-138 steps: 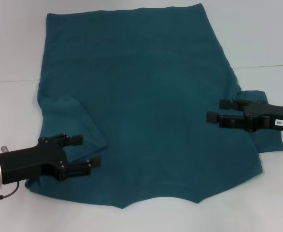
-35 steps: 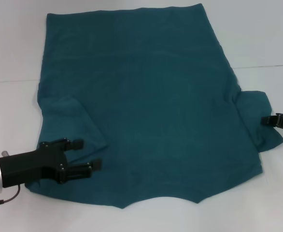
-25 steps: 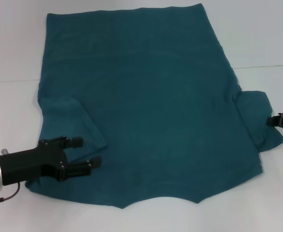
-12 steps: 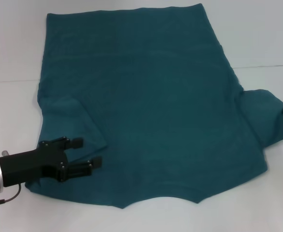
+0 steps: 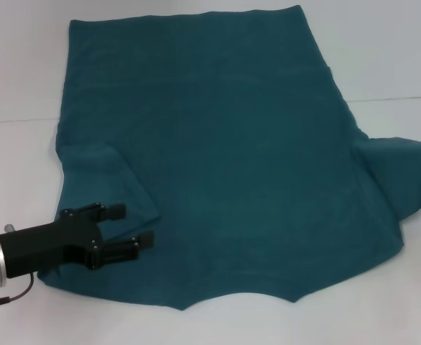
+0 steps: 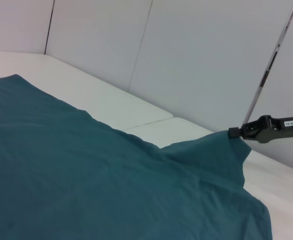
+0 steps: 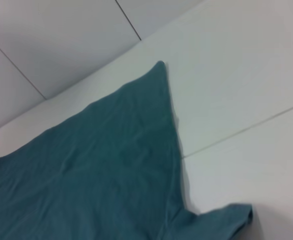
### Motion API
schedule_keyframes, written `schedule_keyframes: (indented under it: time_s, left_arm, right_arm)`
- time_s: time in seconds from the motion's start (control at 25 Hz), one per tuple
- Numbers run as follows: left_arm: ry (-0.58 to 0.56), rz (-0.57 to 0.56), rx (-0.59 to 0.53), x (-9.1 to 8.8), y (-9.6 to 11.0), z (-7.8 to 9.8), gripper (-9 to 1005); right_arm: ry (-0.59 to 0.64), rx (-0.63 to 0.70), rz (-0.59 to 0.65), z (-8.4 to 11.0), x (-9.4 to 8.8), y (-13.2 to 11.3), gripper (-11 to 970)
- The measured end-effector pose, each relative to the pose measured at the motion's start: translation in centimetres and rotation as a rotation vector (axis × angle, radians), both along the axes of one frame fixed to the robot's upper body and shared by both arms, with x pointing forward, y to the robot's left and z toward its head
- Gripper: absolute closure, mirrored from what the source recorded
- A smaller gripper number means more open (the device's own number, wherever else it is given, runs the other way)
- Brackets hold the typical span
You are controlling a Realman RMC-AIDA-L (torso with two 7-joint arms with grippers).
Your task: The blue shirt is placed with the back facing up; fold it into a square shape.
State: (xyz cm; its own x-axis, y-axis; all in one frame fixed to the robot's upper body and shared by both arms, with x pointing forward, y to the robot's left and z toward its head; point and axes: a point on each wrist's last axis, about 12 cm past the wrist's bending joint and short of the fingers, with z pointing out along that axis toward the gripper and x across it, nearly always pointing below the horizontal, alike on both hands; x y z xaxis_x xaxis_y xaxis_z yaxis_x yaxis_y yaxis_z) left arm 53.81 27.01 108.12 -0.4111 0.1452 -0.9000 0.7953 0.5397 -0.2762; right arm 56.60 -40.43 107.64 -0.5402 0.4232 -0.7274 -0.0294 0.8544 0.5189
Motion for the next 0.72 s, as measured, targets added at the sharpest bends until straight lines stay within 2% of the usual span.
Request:
schedule_keyframes:
  time_s: [0.28, 0.72]
  left_arm:
    - [0.010, 0.002, -0.005, -0.1, -0.1, -0.2, 121]
    - [0.015, -0.004, -0.013, -0.2, -0.1, -0.2, 121]
  right_arm:
    - [-0.028, -0.009, 0.027, 1.5, 0.3, -0.9, 951]
    - [-0.066, -0.018, 0.051, 3.4, 1.3, -0.8, 950]
